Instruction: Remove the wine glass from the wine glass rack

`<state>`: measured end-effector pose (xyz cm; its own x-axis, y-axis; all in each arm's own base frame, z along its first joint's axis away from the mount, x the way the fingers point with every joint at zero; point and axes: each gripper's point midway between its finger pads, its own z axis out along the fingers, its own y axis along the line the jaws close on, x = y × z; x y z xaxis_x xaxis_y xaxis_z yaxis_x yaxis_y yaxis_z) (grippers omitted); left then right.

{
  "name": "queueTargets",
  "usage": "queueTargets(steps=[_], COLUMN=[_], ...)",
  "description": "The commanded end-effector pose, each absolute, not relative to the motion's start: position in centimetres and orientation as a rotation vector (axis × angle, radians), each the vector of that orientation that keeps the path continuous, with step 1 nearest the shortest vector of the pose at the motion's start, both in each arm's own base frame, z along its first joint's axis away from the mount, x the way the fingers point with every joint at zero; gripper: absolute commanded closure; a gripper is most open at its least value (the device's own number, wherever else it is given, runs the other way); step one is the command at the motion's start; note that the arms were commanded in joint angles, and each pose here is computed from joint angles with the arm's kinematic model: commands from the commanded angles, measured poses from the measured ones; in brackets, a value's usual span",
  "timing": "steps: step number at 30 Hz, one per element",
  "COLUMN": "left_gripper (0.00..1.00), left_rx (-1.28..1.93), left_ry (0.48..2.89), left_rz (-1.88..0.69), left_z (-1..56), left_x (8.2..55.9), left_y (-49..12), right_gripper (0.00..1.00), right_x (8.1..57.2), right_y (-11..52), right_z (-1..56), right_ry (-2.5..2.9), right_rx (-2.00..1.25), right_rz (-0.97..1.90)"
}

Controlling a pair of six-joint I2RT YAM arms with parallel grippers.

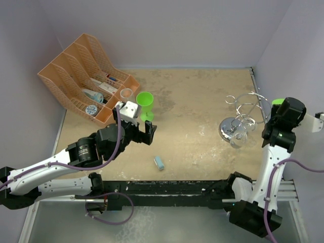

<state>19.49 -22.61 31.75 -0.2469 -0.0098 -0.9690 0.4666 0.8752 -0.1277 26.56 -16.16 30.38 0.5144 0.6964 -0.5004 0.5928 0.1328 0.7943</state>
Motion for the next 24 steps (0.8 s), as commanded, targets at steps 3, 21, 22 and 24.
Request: queueTargets(steps=[3, 21, 22, 24], left_gripper=[0.00, 0.00, 0.00, 0.00], left_rx=[0.337, 0.333, 0.334, 0.334], left_ry=[1.746, 1.746, 1.746, 1.748], left_rz=[-0.458, -0.451, -0.448, -0.445], left_z=[32.5, 32.5, 32.5, 32.5], left_x=[19.6, 19.7, 19.7, 19.7], left_y=[-22.2, -22.1, -22.1, -22.1], right_gripper=[1.00, 1.00, 1.00, 1.00], right_x=[26.2, 25.4, 25.3, 25.0], right_y=[-17.8, -18.9, -18.8, -18.8], right_z=[31.0, 33.9, 34.4, 36.3], right_ry=[1.033, 0.951, 0.947, 0.927], right_rx=[1.569, 1.552, 1.540, 1.500], right_rz=[0.067, 0.030, 0.029, 0.027])
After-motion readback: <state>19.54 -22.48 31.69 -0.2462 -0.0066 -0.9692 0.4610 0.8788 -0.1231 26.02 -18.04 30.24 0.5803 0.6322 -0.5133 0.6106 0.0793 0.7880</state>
